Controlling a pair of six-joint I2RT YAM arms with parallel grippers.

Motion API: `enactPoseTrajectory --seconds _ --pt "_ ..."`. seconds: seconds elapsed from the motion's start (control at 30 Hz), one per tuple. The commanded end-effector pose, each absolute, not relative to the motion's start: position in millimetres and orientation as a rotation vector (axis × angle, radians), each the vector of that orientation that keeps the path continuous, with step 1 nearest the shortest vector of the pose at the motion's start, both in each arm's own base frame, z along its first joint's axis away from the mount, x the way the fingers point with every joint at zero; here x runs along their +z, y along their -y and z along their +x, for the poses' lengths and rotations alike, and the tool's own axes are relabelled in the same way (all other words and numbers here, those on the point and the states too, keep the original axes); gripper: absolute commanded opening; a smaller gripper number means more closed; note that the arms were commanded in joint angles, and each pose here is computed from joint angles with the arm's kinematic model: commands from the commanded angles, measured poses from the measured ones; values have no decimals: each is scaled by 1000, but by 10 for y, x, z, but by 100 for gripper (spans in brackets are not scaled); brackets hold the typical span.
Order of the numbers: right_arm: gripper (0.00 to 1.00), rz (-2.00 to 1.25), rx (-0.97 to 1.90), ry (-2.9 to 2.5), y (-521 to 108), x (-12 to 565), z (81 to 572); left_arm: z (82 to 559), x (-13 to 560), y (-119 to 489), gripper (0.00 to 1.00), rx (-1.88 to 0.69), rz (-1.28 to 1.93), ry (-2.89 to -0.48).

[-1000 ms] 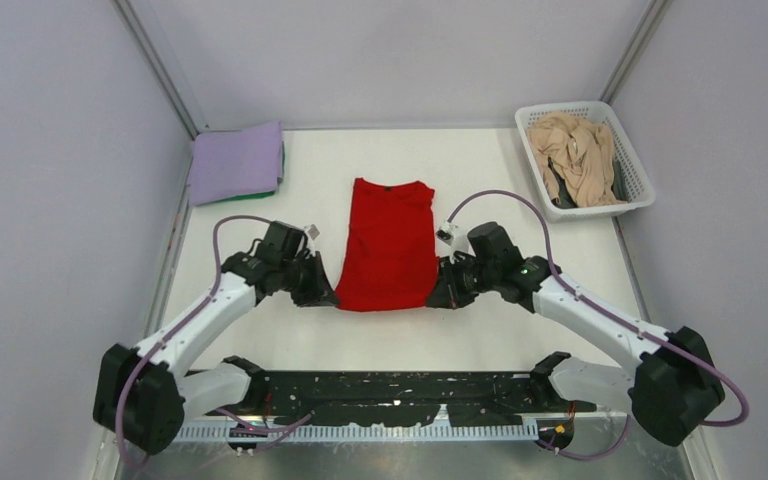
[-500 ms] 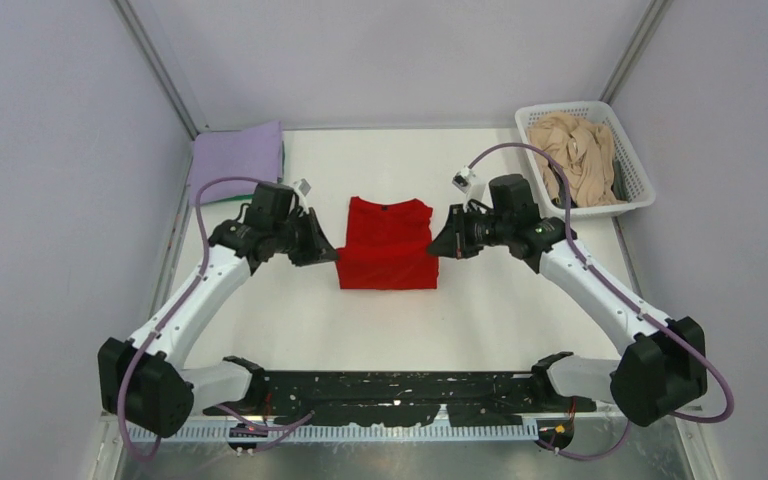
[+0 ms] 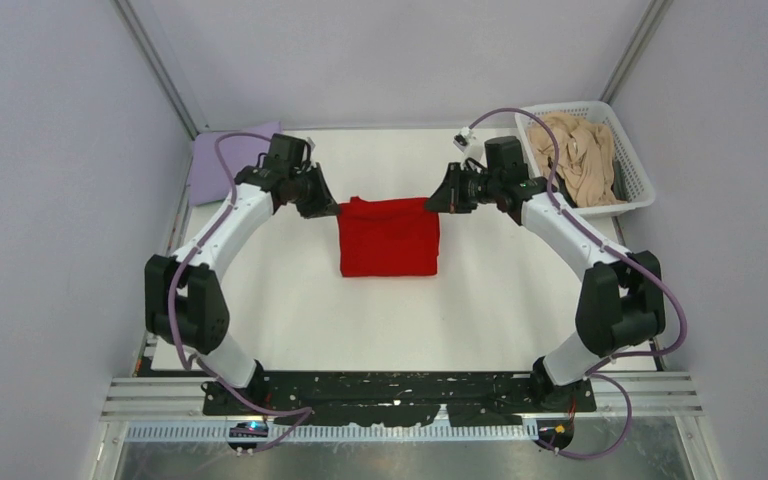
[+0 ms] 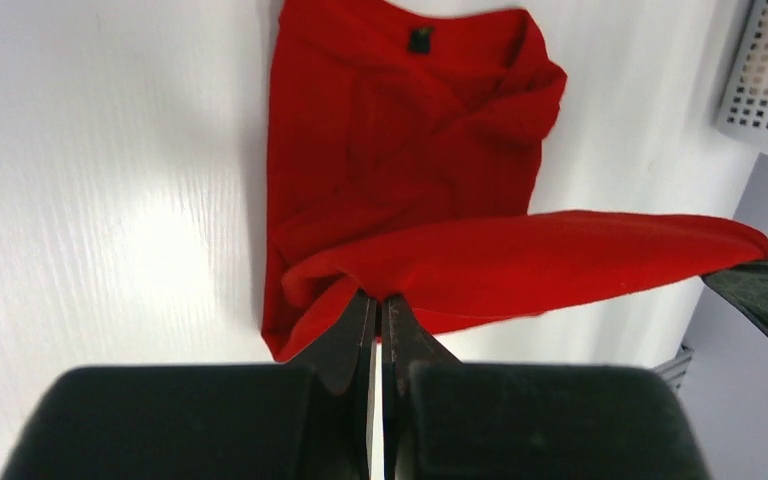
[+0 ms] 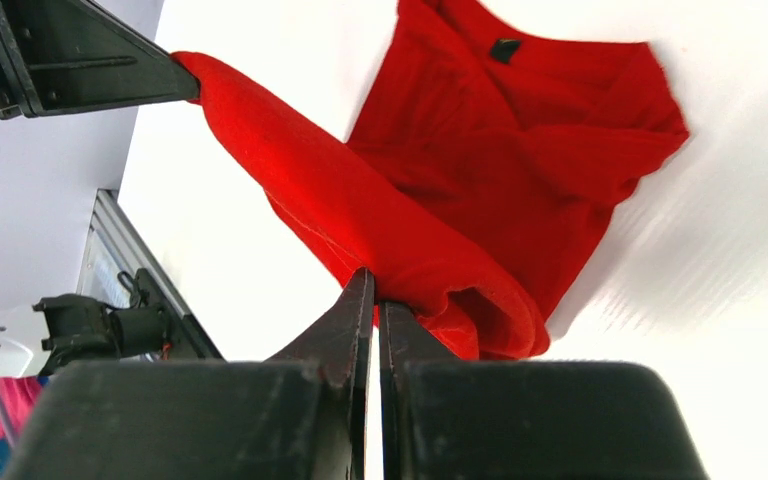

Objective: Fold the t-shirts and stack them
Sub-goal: Fold the long partially folded tshirt into a neat square, then smooth out wrinkles on the folded tshirt

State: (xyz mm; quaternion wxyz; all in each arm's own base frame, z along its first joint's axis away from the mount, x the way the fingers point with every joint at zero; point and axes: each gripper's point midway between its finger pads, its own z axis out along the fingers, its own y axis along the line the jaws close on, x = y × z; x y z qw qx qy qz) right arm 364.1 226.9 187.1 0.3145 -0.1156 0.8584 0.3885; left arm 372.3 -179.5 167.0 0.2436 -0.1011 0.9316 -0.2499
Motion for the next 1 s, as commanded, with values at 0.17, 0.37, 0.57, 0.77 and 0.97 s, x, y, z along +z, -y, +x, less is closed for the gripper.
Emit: enactPoseTrajectory --seconds 0.17,0.37,0.57,0.77,0.97 --pt "5 -205 918 -2272 -2156 1630 4238 4328 1464 1734 0 -586 -289 -2562" --pt "5 -138 872 -2334 -2116 1285 4511 4588 1146 1759 0 -556 -332 -2619" --pt "13 -88 848 -2377 -2122 1000 4744 4789 898 1824 15 -567 -371 -2651" --pt "97 -47 829 -2352 -2132 1041 4959 4903 1029 1905 82 -628 -351 -2633" --pt "95 -109 922 -2284 -2217 1399 4687 4713 1409 1990 100 -743 -292 -2556"
